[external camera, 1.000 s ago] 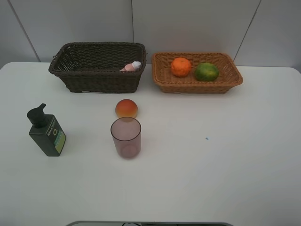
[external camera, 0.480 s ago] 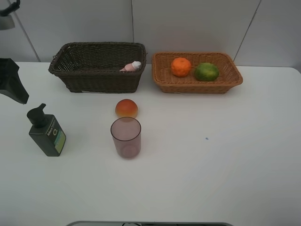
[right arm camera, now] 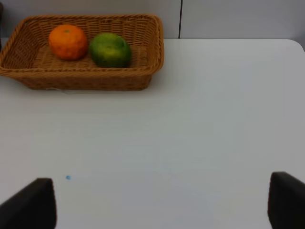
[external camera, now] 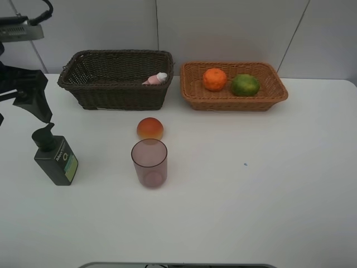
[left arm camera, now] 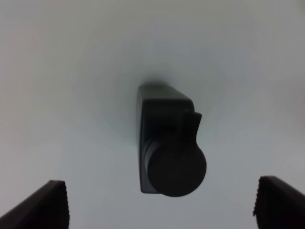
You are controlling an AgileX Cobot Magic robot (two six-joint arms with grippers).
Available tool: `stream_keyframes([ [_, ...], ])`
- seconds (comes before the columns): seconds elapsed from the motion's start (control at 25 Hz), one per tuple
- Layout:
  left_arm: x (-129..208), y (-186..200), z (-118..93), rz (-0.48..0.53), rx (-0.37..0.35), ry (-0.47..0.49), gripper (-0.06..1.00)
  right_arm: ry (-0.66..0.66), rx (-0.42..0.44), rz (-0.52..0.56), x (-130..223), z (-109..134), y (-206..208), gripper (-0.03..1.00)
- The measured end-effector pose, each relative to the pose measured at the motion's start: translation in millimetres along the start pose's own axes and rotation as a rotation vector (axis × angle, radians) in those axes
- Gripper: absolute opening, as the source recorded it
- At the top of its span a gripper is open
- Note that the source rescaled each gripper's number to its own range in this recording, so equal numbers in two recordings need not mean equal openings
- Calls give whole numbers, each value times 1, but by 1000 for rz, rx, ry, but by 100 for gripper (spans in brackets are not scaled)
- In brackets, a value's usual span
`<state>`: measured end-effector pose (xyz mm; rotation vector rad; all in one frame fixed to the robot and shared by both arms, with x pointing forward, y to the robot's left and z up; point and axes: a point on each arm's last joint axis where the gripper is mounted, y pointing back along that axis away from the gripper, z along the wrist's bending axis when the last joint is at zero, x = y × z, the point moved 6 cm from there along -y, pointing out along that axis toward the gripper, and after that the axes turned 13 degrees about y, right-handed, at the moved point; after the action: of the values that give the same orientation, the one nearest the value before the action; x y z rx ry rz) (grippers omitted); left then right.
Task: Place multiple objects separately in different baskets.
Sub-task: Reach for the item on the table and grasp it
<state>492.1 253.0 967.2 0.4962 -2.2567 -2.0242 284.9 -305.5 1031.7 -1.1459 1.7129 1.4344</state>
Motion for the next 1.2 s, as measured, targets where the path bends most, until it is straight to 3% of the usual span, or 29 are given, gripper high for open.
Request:
stream_keyframes([
  [0.28, 7, -13, -19, 22, -18, -18, 99, 0, 0, 0, 0, 0, 0, 89],
  [0.48, 5, -13, -13, 5, -72, -14, 99, 0, 0, 0, 0, 0, 0, 89],
  [0.76, 5, -17, -13, -7, -62, 0, 99, 0, 0, 0, 0, 0, 0, 89],
  [1.2, 15, -56, -7, 23, -68, 4, 99, 0, 0, 0, 0, 0, 0, 89],
])
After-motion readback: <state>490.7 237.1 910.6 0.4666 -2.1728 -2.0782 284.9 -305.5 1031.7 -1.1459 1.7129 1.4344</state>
